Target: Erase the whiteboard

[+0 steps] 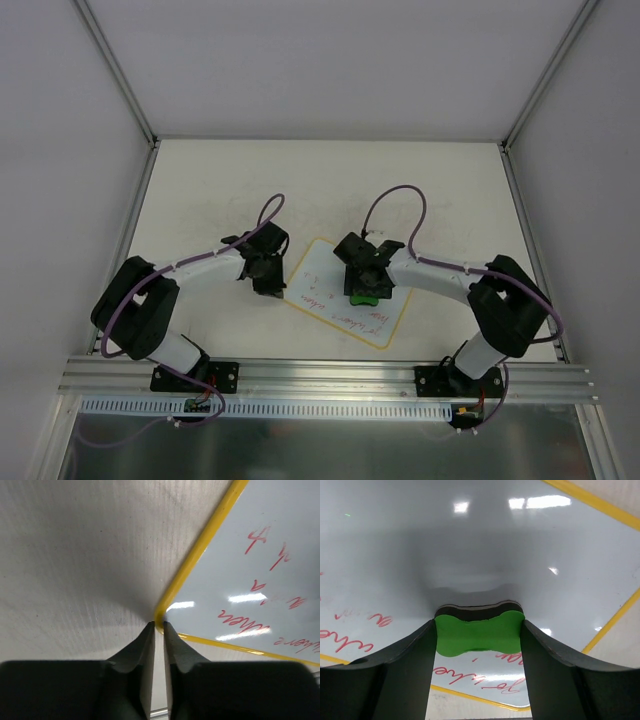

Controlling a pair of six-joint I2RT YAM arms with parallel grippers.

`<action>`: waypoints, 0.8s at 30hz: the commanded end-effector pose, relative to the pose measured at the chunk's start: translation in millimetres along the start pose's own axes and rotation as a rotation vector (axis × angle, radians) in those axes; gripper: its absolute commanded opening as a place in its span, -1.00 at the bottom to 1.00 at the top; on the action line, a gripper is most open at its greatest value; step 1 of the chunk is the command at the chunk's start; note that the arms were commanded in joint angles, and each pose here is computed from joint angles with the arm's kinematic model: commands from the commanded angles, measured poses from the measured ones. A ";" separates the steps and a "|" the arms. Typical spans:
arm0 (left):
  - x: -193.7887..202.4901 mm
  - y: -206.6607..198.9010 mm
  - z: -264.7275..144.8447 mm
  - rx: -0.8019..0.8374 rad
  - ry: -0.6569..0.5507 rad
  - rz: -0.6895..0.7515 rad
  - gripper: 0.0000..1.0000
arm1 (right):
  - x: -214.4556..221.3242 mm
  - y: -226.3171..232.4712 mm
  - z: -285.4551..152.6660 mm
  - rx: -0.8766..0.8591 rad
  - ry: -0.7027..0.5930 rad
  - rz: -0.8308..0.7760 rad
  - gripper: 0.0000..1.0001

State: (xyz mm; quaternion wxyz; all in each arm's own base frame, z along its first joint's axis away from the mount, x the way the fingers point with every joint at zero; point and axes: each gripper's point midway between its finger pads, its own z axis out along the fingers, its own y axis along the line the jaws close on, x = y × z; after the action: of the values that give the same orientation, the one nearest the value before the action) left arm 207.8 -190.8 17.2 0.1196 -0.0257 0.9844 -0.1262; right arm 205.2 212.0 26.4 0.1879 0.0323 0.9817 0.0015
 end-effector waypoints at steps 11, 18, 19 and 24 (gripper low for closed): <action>-17.7 -9.8 -60.9 0.091 -0.172 -0.015 0.66 | -17.6 20.8 -34.0 -0.025 -0.106 -0.001 0.79; -13.0 -17.3 -72.6 0.145 -0.165 -0.018 0.98 | -33.8 -6.9 -52.3 -0.044 -0.148 0.005 0.99; -12.4 -19.6 -75.8 0.159 -0.165 -0.020 0.97 | -35.3 -14.5 -51.0 -0.036 -0.146 0.016 0.98; -8.9 -22.7 -76.8 0.172 -0.159 -0.032 0.98 | -43.6 -68.7 -35.9 0.021 -0.110 0.103 0.95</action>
State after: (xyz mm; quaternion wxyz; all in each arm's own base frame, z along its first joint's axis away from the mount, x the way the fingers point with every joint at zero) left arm 205.1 -188.9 89.8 0.2063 -0.0357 0.9588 -0.1919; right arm 230.5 172.1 82.2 0.2560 0.0813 0.9629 0.0245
